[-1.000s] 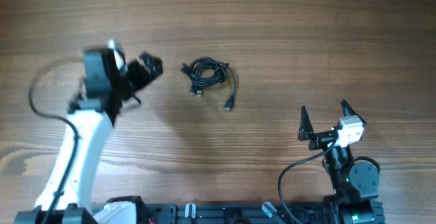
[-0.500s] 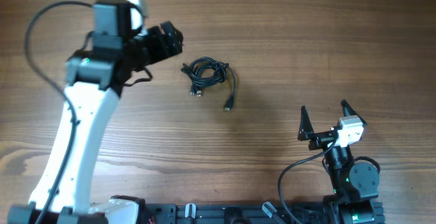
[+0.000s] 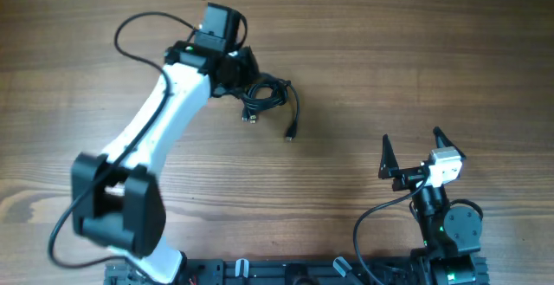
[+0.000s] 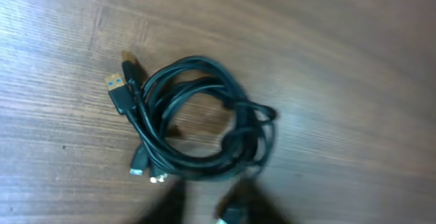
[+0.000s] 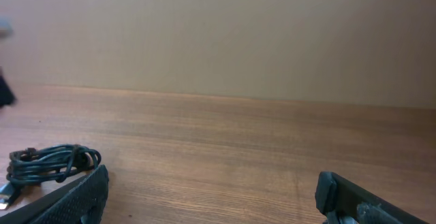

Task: Untangle cables
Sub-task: 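Lower the left gripper over the black cable coil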

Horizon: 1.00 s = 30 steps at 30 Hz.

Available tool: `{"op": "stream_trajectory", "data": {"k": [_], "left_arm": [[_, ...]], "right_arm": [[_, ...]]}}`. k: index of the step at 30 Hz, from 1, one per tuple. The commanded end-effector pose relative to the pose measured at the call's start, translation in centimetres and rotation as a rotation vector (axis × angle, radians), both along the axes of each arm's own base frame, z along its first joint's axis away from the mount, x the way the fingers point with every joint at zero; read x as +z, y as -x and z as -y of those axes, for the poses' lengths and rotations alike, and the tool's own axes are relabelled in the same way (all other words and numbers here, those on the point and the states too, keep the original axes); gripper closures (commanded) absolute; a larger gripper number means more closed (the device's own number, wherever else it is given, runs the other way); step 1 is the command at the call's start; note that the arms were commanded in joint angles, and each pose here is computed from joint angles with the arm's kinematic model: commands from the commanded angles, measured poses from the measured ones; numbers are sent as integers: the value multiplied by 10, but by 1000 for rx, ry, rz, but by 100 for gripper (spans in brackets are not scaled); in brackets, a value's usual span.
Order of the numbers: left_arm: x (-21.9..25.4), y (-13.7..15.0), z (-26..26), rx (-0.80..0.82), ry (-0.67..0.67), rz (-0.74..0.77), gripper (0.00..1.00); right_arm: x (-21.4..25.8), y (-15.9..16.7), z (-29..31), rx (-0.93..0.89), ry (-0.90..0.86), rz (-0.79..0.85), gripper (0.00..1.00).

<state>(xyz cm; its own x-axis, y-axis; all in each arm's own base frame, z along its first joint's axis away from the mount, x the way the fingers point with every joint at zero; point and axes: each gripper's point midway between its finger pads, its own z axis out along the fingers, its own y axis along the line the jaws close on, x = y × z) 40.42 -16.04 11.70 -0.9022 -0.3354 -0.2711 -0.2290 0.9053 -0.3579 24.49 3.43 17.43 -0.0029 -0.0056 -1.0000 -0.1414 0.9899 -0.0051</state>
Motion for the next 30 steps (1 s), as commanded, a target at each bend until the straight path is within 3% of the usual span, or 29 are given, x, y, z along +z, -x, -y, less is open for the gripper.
{"op": "stream_trajectory", "data": {"k": [1, 2, 3, 30], "left_arm": [[-26, 1, -1, 50, -33, -63, 42], [-29, 2, -1, 50, -37, -74, 34], [-30, 3, -1, 49, -39, -80, 0], [-31, 3, -1, 50, -40, -81, 0]], "right_arm": [[2, 0, 1, -9, -9, 7, 0], [2, 0, 1, -9, -8, 7, 0], [2, 0, 1, -9, -9, 7, 0], [2, 0, 1, -9, -9, 7, 0]]}}
